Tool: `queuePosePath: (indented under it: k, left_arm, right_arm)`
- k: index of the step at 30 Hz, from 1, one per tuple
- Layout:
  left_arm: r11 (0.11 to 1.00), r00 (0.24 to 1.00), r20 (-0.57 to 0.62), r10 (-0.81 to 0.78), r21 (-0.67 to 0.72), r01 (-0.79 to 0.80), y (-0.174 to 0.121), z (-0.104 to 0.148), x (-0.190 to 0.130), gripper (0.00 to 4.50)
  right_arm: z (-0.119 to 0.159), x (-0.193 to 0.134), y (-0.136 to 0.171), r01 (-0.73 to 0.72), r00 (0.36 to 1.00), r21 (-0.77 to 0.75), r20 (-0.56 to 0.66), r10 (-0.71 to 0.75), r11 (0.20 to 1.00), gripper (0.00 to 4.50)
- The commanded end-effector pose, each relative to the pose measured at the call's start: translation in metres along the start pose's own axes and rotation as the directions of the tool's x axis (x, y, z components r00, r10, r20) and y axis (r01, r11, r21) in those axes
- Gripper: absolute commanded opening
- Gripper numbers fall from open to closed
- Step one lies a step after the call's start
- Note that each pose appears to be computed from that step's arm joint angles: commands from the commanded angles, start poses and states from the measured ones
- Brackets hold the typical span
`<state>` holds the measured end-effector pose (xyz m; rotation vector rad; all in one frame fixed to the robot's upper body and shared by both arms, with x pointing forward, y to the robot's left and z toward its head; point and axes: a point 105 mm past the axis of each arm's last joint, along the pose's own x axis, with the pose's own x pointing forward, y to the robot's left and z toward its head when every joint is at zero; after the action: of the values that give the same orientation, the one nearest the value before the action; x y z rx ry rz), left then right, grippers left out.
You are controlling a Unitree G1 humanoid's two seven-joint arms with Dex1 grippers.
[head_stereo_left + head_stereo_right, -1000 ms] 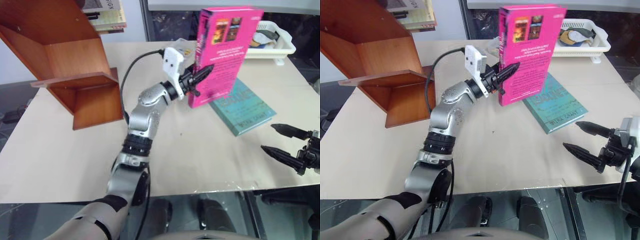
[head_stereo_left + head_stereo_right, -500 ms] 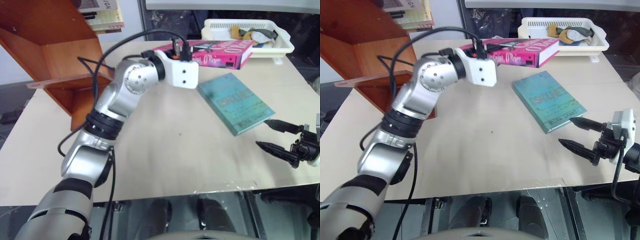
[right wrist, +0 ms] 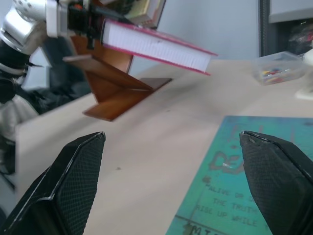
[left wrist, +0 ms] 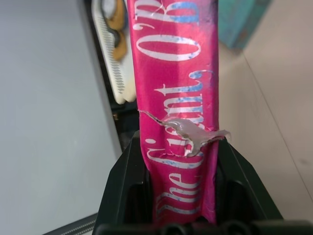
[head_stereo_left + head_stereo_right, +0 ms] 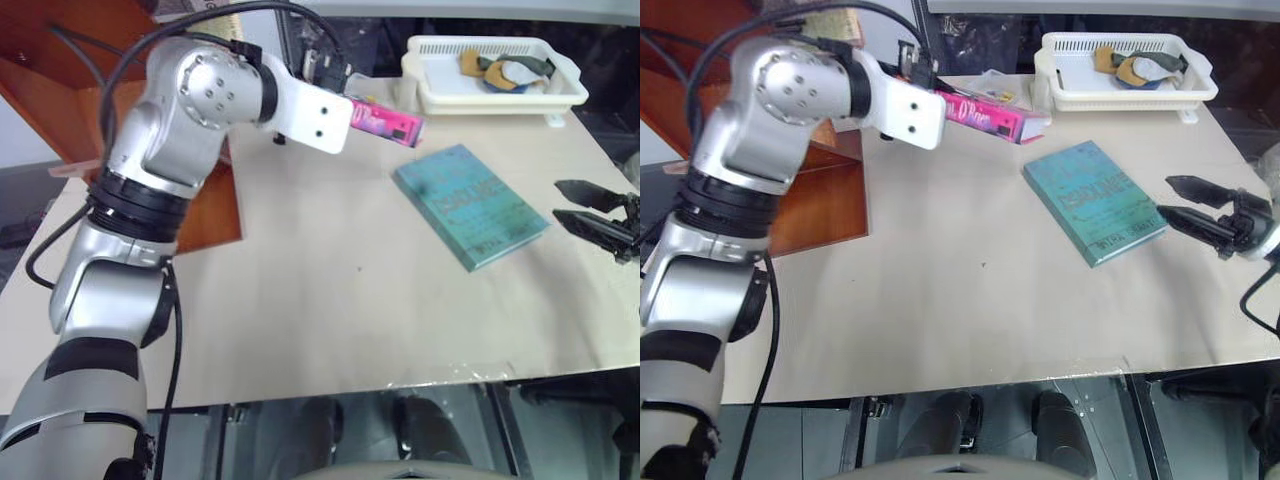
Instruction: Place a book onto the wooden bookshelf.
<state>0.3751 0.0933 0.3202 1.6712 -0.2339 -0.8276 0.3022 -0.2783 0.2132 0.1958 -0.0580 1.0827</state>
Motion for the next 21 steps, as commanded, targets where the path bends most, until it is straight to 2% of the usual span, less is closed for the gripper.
queuePosePath:
  k: [1, 4, 7, 8, 10, 13, 17, 21]
  left_arm:
    - [1.000, 1.000, -0.005, 0.006, -0.018, -0.006, 0.014, 0.003, -0.026, 1.22]
    - [0.991, 0.998, 0.040, -0.045, -0.125, 0.049, 0.011, 0.013, -0.040, 1.22]
    - [0.993, 0.998, -0.041, -0.055, -0.108, 0.050, 0.009, 0.002, -0.049, 1.22]
    - [0.993, 0.998, -0.055, -0.007, -0.114, 0.001, 0.015, 0.002, -0.052, 1.22]
    - [0.989, 0.997, -0.056, 0.050, -0.135, -0.057, 0.023, 0.005, -0.056, 1.22]
    - [0.987, 1.000, -0.007, 0.012, -0.160, -0.013, 0.012, 0.019, -0.066, 1.22]
    - [0.983, 0.995, -0.053, 0.086, -0.155, -0.093, 0.022, 0.015, -0.080, 1.22]
    - [0.981, 0.992, -0.084, 0.093, -0.165, -0.106, 0.025, 0.016, -0.095, 1.22]
  right_arm:
    - [0.006, -0.007, -0.002, -0.052, 0.998, 0.056, -0.017, 0.053, 0.997, 4.50]
    - [0.013, -0.001, -0.004, -0.077, 0.997, 0.085, 0.010, 0.076, 0.993, 4.50]
    - [0.012, 0.005, -0.004, -0.095, 0.995, 0.081, -0.012, 0.097, 0.992, 4.50]
    - [0.011, 0.008, -0.005, -0.098, 0.995, 0.084, -0.022, 0.100, 0.992, 4.50]
    - [0.009, 0.011, -0.007, -0.098, 0.994, 0.088, -0.033, 0.101, 0.991, 4.50]
    - [0.001, 0.015, -0.012, -0.090, 0.993, 0.089, -0.065, 0.096, 0.992, 4.50]
    - [-0.003, 0.021, -0.014, -0.096, 0.992, 0.088, -0.072, 0.102, 0.992, 4.50]
    - [-0.004, 0.023, -0.017, -0.091, 0.992, 0.083, -0.082, 0.098, 0.992, 4.50]
